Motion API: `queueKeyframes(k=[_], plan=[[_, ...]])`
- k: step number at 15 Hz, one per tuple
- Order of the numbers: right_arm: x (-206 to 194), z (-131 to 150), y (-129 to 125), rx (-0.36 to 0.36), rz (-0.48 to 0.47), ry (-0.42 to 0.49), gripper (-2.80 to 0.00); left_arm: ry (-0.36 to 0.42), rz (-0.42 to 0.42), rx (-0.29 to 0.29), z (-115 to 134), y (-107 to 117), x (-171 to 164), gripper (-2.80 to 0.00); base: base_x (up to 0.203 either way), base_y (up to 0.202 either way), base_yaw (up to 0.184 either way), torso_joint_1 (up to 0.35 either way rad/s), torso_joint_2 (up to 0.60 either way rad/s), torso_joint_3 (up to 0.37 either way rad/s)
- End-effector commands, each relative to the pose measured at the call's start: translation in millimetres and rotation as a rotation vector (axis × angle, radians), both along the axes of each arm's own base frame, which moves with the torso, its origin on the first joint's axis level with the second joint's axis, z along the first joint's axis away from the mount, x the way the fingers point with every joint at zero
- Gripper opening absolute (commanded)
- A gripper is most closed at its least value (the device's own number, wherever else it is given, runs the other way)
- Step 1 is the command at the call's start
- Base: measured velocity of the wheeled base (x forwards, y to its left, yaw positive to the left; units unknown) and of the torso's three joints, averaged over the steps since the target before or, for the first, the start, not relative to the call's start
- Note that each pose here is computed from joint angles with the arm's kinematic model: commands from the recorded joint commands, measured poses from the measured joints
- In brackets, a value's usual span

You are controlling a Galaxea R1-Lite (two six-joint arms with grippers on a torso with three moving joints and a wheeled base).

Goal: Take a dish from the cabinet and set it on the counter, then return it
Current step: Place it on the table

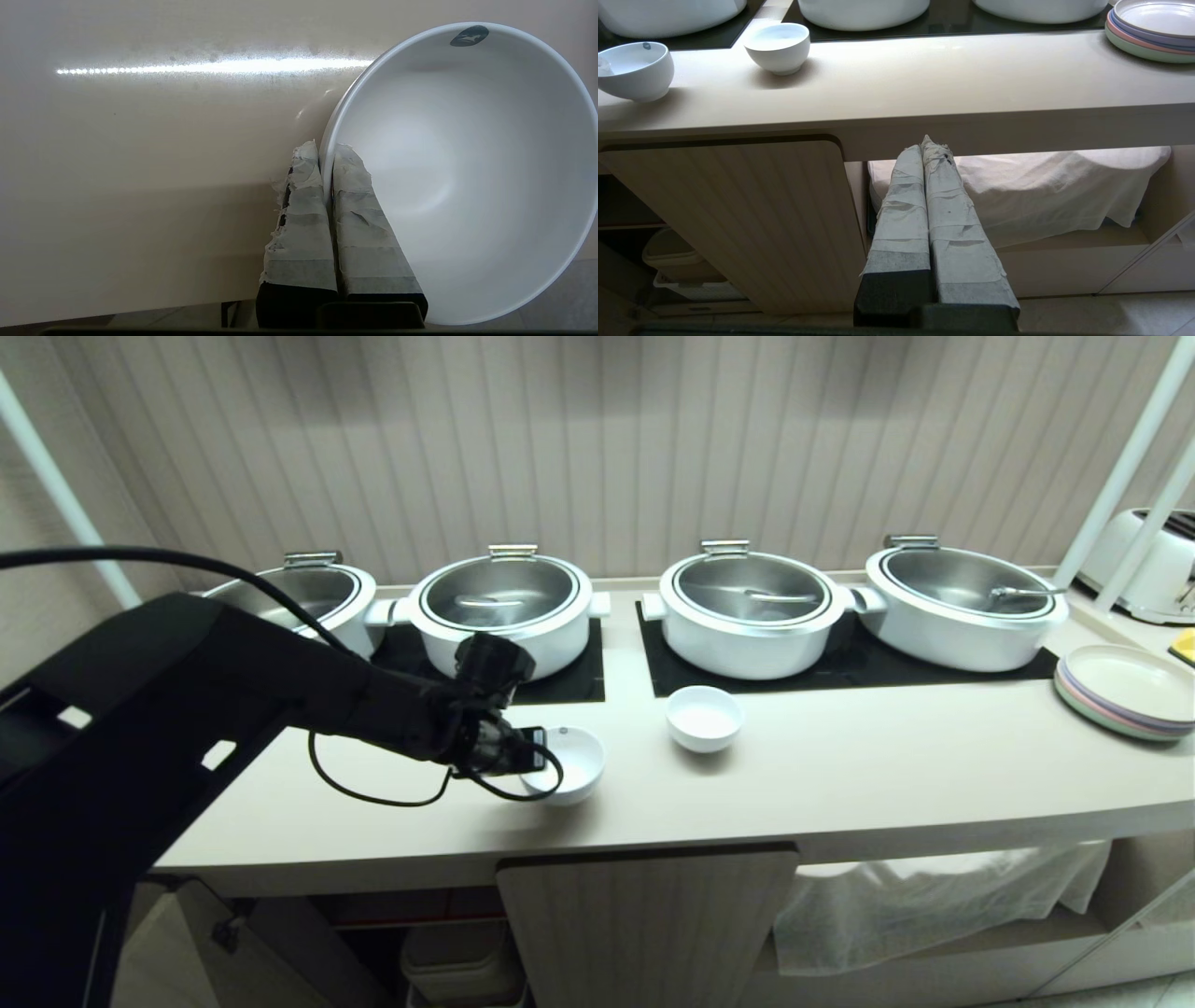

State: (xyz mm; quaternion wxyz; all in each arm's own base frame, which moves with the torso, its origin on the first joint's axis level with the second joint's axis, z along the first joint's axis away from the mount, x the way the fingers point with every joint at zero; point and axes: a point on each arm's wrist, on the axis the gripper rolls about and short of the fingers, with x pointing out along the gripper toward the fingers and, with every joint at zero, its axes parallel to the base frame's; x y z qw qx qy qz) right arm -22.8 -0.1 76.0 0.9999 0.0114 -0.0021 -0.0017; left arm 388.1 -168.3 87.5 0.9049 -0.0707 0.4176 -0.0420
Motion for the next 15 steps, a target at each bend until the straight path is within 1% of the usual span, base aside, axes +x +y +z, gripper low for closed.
queueKeyframes(k=[1,7,11,15], plan=[[0,0,0,0.000,0.000,0.001,-2.80,-0.011,0.015,0.003,-4,-4,8,-2.80,0.000,0.000,0.000,0.000,0.00,0.000],[0,0,0,0.000,0.000,0.001,-2.80,-0.010,0.027,0.001,-9,-4,14,-2.80,0.000,0.000,0.000,0.000,0.00,0.000],[0,0,0,0.000,0.000,0.001,-2.80,-0.026,0.035,-0.005,-8,-6,20,-2.80,0.000,0.000,0.000,0.000,0.00,0.000],[0,0,0,0.000,0.000,-0.001,-2.80,-0.019,0.042,-0.002,-12,-3,23,-2.80,0.000,0.000,0.000,0.000,0.00,0.000]])
